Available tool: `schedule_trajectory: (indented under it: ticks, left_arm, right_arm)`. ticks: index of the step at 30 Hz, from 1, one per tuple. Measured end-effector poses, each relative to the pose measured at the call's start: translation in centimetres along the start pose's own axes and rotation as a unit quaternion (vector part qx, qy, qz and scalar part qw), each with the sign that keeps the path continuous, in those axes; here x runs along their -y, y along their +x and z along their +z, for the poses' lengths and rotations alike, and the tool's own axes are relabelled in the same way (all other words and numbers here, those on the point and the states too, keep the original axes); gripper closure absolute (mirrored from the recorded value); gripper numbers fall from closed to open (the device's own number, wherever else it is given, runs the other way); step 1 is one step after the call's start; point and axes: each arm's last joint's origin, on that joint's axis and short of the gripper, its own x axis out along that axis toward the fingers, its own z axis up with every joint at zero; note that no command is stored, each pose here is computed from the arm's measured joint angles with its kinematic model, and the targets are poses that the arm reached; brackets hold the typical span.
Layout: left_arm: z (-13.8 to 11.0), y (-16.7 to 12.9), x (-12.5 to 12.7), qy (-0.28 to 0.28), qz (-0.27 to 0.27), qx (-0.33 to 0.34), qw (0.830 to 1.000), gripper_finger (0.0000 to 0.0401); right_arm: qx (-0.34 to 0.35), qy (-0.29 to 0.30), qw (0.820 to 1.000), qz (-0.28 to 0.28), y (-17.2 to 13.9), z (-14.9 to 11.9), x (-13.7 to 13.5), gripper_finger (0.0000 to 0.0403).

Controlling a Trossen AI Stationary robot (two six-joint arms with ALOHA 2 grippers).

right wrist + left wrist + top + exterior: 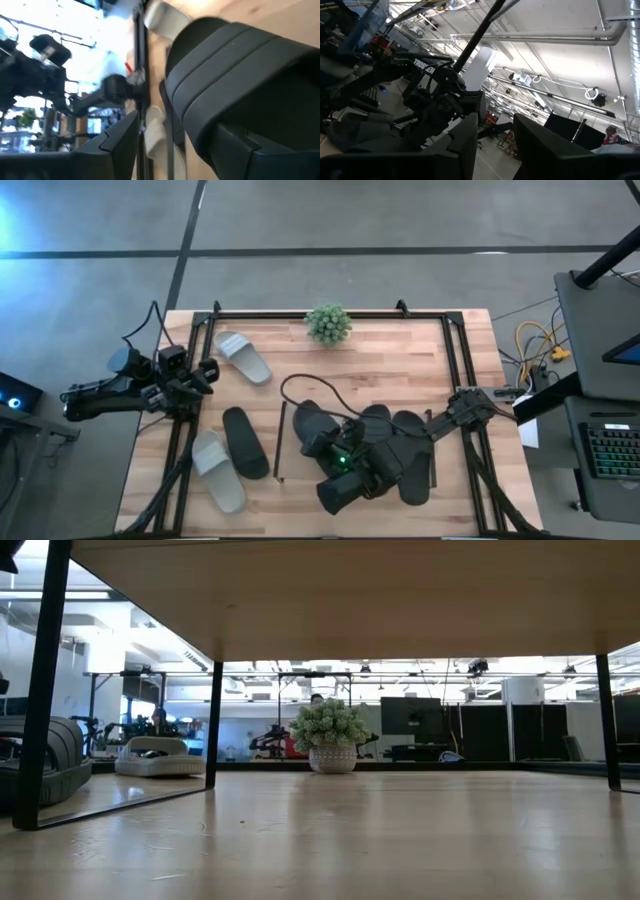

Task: Pick and place slides into the shelf
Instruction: Put the black slipper on the shelf

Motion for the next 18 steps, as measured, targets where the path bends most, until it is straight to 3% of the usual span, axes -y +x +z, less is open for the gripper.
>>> schedule_trajectory:
  ticks: [9, 18]
  left_arm:
    - [0.0, 0.0, 0.0, 0.0, 0.0, 0.0, 1.0, 0.0289]
    - [0.0, -0.1, 0.1, 0.002, -0.001, 0.002, 1.0, 0.0289]
  right_arm:
    - [-0.085, 0.011, 0.994, -0.065, 2.4, 0.5, -0.5, 0.0197]
    - [-0.185, -0.071, 0.979, -0.054, 1.5, 1.6, -3.0, 0.0197]
